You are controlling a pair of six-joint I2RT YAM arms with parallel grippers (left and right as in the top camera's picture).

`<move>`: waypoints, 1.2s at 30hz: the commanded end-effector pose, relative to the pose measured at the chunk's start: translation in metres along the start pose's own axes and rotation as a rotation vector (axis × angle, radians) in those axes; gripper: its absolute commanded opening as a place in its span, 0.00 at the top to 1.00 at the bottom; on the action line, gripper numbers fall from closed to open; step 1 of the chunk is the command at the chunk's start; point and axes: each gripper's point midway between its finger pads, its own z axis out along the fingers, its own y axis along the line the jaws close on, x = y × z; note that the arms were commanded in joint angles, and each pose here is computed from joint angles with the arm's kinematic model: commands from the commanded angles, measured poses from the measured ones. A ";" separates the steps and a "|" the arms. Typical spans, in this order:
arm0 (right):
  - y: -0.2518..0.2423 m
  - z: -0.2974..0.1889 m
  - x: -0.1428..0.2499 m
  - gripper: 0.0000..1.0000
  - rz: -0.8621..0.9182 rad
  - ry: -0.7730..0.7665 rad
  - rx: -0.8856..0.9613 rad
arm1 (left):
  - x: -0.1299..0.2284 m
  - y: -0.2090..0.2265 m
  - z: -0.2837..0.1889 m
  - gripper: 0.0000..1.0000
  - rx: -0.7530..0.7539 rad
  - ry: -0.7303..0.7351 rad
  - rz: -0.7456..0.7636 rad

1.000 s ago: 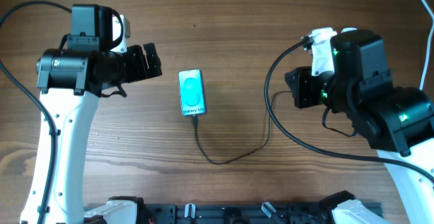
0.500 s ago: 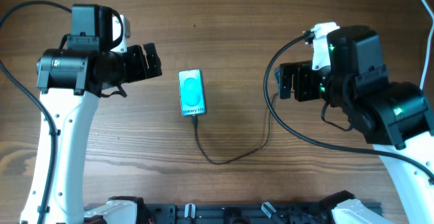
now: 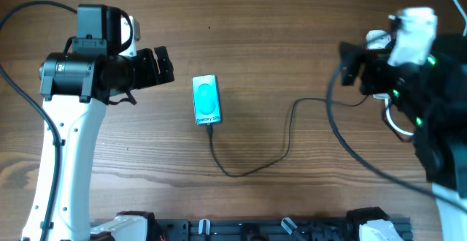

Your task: Plug charger to phone and switch on socket

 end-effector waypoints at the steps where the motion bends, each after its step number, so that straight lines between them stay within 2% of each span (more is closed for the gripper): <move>1: -0.001 -0.007 0.020 0.00 -0.043 -0.073 -0.031 | -0.005 0.002 -0.006 0.00 -0.008 -0.024 0.007; 9: -0.006 -0.013 0.091 0.00 -0.094 -0.365 -0.043 | -0.005 0.002 -0.006 0.00 -0.008 -0.024 0.007; 13: -0.009 -0.016 0.113 0.00 -0.103 -0.490 -0.040 | -0.005 0.002 -0.006 0.00 -0.008 -0.024 0.007; 22: -0.023 0.005 0.162 0.00 -0.094 -0.545 0.003 | -0.005 0.002 -0.006 0.00 -0.008 -0.024 0.007; 25: -0.028 0.004 0.165 0.00 -0.090 -0.574 0.024 | -0.005 0.002 -0.006 0.00 -0.008 -0.024 0.007; 29: -0.032 0.010 0.173 0.00 -0.083 -0.552 0.044 | -0.005 0.002 -0.006 0.00 -0.008 -0.024 0.007; 33: -0.036 0.029 0.198 0.00 -0.052 -0.488 0.042 | -0.005 0.002 -0.006 0.00 -0.008 -0.024 0.007; 36: -0.034 0.028 0.198 0.00 -0.057 -0.489 0.032 | -0.005 0.002 -0.006 0.00 -0.008 -0.024 0.007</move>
